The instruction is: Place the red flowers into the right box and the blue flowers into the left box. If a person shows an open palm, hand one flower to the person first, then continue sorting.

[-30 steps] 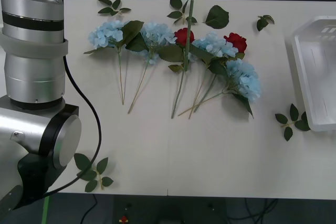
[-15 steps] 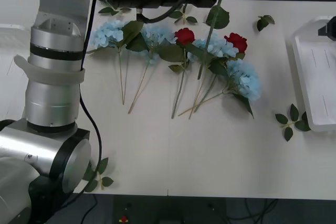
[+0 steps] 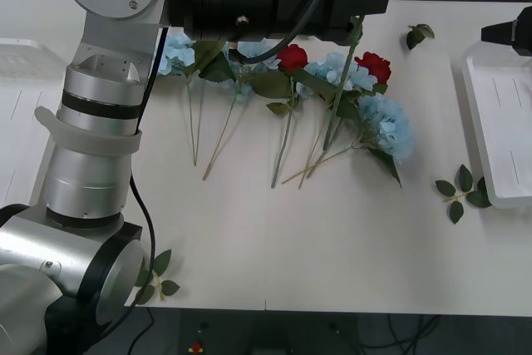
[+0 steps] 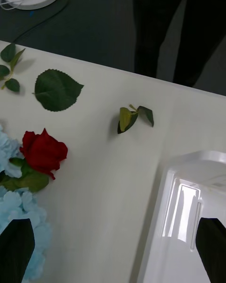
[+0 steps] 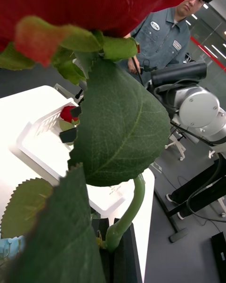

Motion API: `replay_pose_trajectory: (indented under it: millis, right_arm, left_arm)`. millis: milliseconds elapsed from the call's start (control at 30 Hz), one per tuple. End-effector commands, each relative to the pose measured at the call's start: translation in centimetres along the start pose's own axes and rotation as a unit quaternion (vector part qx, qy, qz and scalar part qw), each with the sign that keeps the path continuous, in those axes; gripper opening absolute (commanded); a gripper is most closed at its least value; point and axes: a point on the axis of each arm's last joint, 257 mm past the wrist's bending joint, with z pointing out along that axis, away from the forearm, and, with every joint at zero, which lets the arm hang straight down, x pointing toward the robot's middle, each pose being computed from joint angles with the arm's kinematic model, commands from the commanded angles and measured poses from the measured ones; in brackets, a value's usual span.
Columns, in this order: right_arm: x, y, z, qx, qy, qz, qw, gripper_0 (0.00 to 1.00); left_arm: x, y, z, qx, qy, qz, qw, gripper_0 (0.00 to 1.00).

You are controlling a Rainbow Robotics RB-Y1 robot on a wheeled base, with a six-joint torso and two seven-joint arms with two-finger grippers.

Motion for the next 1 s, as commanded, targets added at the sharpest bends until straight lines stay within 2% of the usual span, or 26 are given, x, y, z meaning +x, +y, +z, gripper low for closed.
replay_pose_trajectory:
  millis: [33,267,400,633,867,1000]
  right_arm:
    - [-1.8,-0.4,-4.2,-0.017,-0.017,-0.035,0.999,1.0]
    - [-1.2,4.6,-9.3,-0.154,-0.052,-0.035,0.986,1.0]
    - [-1.2,8.8,-11.9,-0.245,-0.105,-0.063,0.962,1.0]
    - [-0.6,15.7,-14.7,-0.345,-0.176,-0.113,0.915,1.0]
    - [-0.3,21.0,-15.1,-0.433,-0.205,-0.051,0.876,1.0]
    - [-0.3,22.4,-14.4,-0.447,-0.211,-0.03,0.869,1.0]
  left_arm:
    - [-1.3,-2.2,0.3,0.018,-0.019,0.054,0.998,0.0]
    - [-1.3,-2.2,0.3,0.018,-0.019,0.054,0.998,0.0]
    - [-1.3,-2.2,0.3,0.018,-0.019,0.054,0.998,0.0]
    - [-1.3,-2.2,0.3,0.018,-0.019,0.054,0.998,0.0]
    - [-1.3,-2.2,0.3,0.018,-0.019,0.054,0.998,0.0]
    - [-1.3,-2.2,0.3,0.018,-0.019,0.054,0.998,0.0]
